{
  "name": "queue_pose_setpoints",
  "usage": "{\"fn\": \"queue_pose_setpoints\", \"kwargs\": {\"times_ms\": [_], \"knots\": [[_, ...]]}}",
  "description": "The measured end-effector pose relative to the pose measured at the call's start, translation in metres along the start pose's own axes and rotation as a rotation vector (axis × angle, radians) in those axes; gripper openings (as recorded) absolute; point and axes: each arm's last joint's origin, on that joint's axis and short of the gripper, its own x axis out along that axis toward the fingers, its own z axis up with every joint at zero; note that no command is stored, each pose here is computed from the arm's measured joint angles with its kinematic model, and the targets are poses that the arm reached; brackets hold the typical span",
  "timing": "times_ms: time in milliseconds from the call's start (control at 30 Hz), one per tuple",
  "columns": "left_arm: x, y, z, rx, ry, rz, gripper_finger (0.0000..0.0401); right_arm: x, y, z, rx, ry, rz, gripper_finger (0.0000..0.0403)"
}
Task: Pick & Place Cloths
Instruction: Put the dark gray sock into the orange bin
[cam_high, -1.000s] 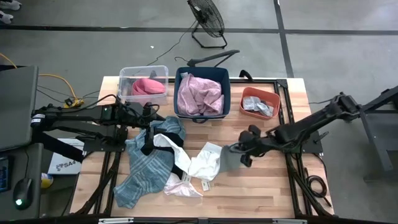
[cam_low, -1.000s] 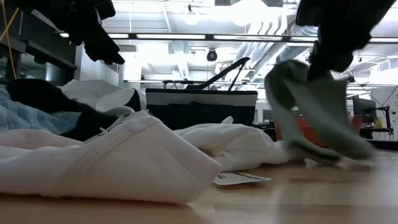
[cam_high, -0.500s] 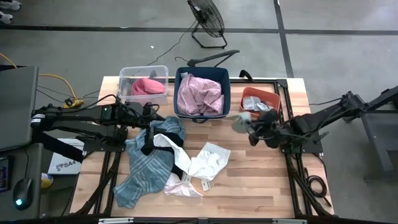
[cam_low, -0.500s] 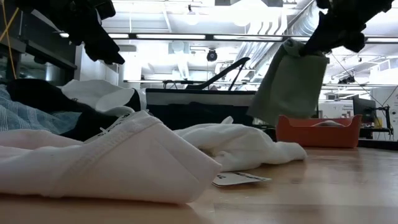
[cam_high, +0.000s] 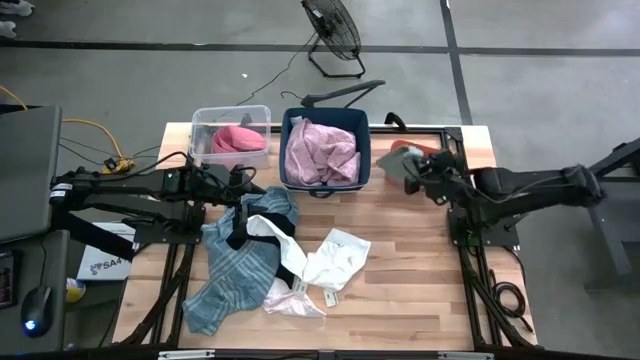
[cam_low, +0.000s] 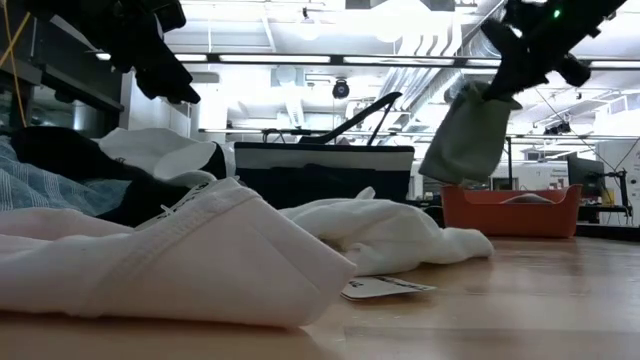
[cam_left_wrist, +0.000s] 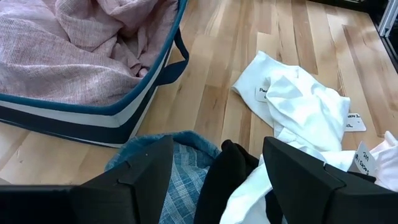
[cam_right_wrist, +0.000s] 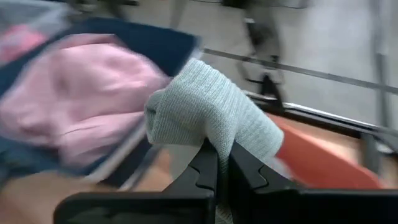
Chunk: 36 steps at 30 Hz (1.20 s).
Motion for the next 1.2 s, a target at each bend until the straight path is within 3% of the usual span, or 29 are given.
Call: {"fn": "queue_pose_setpoints", "kwargs": {"times_ms": [367, 867, 1200], "knots": [[0.0, 0.0, 0.0, 0.001, 0.0, 0.0, 0.0243, 0.025, -0.04, 0.005, 0.101, 0.16, -0.299, 0.0005], [0.0, 0.0, 0.0, 0.002, 0.0, 0.001, 0.0243, 0.087, -0.031, -0.013, 0.096, 0.47, -0.454, 0.0005], [0.0, 0.0, 0.0, 0.002, 0.001, 0.001, 0.0243, 0.143, -0.027, -0.027, 0.134, 0.594, -0.452, 0.0005]]}}
